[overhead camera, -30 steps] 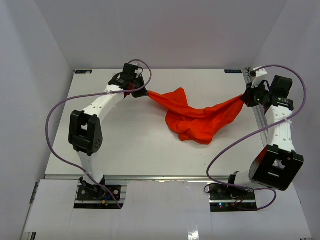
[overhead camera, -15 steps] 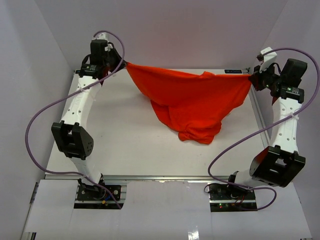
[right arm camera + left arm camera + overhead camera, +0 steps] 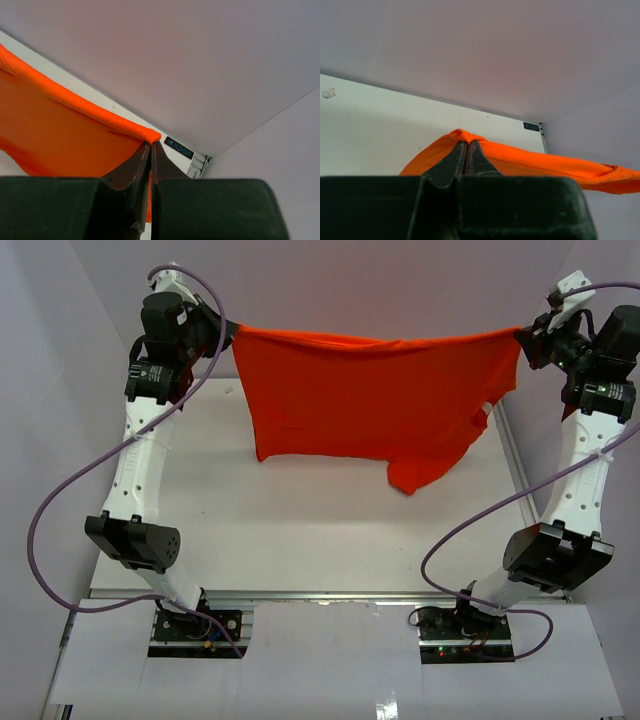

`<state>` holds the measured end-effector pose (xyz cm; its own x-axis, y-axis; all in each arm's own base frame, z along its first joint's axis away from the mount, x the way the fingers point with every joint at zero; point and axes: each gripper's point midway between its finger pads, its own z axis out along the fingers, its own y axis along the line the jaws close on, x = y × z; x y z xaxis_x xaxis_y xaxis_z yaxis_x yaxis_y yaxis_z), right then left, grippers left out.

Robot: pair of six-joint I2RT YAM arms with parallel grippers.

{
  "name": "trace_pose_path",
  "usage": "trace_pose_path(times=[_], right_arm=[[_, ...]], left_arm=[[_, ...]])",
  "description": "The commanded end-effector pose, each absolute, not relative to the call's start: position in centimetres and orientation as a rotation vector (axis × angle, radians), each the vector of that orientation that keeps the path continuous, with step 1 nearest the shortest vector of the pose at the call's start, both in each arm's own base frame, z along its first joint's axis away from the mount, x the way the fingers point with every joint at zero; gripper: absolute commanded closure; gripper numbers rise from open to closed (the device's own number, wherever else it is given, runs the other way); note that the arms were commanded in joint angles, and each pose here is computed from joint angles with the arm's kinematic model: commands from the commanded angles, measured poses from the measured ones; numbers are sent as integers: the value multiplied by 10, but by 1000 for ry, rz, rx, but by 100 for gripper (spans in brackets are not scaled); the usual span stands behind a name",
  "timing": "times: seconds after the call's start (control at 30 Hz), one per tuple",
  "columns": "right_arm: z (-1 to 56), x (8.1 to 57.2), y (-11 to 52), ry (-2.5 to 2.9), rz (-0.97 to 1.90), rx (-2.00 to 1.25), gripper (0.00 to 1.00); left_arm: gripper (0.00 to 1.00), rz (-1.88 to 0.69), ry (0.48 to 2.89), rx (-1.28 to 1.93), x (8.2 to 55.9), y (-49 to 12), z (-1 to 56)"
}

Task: Fold and stack the t-shirts
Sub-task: Flatten the tshirt out

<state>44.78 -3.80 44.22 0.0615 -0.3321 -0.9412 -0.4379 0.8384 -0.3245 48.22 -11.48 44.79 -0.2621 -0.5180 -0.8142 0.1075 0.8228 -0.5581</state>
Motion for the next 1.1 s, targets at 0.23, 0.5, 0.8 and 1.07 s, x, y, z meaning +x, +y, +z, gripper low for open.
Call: trace_pose_path(times=[0.23,0.5,0.8,1.07], right_arm=[[574,408,-12,1175,59,-632,94],[622,391,-8,1050,33,-604,94],[665,349,10,918,56,-579,94],[704,300,25,800,50,-561,94]], left_arm=[[92,-564,1419,-323,419,-81,565],[92,-514,1311,-362,385,-61,599],[92,-609,1199,-384,327,-56,631],[92,-641,1109,-392,283,-48,652]])
